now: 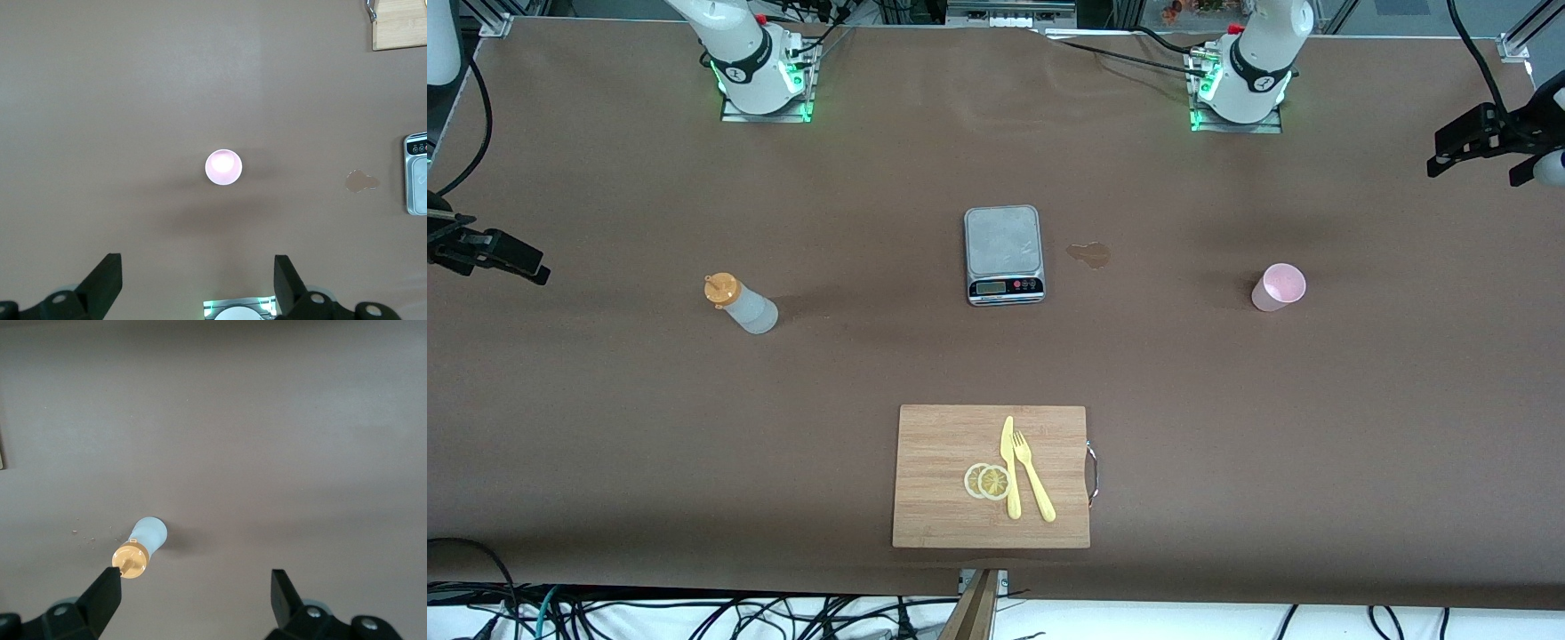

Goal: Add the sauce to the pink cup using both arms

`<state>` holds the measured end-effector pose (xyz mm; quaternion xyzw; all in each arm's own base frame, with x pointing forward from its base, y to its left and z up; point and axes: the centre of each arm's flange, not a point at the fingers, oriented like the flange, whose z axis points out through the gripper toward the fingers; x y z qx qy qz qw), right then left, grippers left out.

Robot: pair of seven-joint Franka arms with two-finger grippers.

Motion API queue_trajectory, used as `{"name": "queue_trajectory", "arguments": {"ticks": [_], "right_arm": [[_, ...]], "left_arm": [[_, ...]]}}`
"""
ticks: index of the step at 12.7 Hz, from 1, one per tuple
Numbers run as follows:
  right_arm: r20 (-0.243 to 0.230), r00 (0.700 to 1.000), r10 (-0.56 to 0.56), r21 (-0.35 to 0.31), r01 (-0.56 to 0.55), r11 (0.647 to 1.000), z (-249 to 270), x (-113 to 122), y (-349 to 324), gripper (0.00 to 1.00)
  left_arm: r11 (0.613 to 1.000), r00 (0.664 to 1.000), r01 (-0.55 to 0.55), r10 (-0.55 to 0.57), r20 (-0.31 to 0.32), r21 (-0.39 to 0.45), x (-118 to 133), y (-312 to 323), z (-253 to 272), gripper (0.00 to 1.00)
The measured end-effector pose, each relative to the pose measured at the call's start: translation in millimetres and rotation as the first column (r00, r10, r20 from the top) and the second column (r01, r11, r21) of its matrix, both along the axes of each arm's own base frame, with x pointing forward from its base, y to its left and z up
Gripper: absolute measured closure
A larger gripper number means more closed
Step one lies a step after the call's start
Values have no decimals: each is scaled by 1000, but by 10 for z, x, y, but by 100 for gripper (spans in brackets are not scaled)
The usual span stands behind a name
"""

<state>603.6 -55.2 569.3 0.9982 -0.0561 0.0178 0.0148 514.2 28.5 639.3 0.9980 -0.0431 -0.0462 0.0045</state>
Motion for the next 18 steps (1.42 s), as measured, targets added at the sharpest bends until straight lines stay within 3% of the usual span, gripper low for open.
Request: {"name": "queue_trajectory", "arguments": {"ticks": [18], "right_arm": [[-6,1000,0,0,0,1000,-37,15,-2,0]], "left_arm": [[1000,1000,2,-3,-19,-10,103,18,-112,0]]}}
